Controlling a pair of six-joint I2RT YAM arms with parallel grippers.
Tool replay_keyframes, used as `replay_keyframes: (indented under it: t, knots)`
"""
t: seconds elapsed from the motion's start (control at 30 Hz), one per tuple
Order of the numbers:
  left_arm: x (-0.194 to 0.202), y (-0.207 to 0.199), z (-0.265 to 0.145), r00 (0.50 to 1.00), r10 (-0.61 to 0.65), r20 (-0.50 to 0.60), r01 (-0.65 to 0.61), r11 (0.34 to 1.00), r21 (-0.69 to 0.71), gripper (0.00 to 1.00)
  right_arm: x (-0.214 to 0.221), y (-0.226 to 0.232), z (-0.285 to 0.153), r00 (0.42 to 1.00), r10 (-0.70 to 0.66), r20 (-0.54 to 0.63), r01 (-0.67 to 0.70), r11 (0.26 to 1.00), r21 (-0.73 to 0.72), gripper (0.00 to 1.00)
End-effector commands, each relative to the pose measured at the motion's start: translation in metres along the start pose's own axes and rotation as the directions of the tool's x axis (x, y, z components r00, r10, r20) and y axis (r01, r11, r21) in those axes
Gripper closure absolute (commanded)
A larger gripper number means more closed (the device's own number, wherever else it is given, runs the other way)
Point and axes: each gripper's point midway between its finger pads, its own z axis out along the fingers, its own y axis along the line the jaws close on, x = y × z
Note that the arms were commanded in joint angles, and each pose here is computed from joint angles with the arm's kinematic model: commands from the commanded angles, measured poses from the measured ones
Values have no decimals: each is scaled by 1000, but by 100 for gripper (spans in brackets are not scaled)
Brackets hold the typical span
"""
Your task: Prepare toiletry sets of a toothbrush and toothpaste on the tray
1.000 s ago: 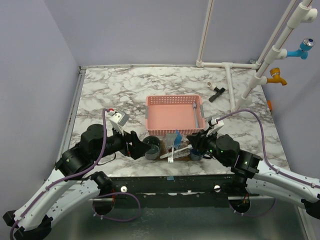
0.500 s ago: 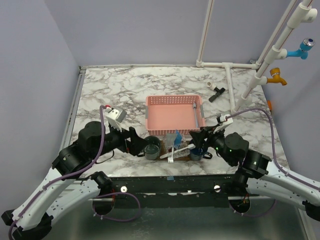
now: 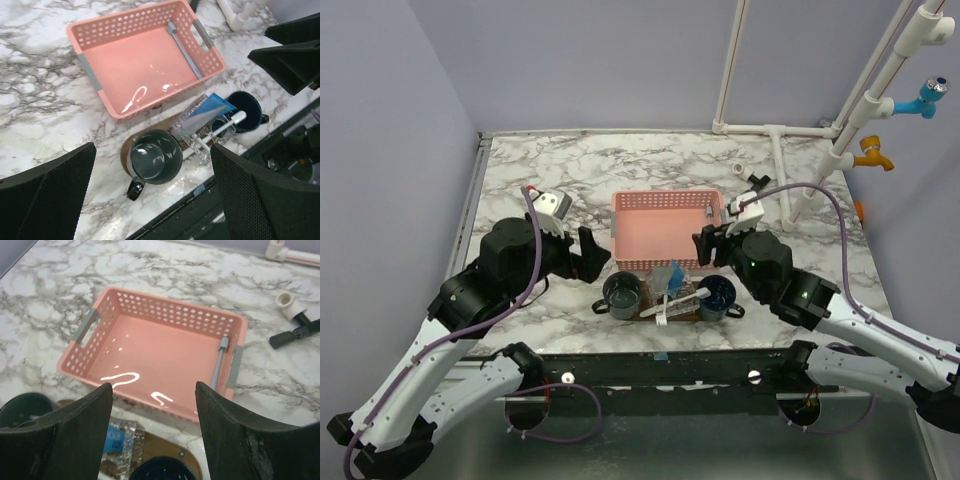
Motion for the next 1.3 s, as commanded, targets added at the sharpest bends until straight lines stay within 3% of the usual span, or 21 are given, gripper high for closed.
replay_keyframes:
  t: [0.0,0.33,0.53,0.7,0.77,0.8,1.27]
  knots:
    - [-30,16,0,997,25,74,-20,997,-68,4,-36,-16,20,999,-5,50,4,1000,29,30]
    - [-59,56,10,990,-40,138,68,977,-203,5,-51,-97,64,995,92,39,-97,981,169,29]
    - [-67,98,10,973,-87,215,159,926,-341,5,-42,-140,74,977,213,21,-211,944,252,27]
    - [-60,111,15,961,-78,266,177,912,-371,5,-32,-143,67,971,238,-1,-228,932,282,24]
    - [-53,114,17,960,-87,266,185,909,-372,5,-27,-144,63,966,260,-8,-246,924,292,2]
    - [-49,114,19,961,-91,260,186,912,-367,5,-24,-142,61,963,269,-13,-254,923,290,0]
    - [-28,113,16,955,-104,278,200,917,-344,4,-11,-135,38,941,338,-30,-317,906,281,0]
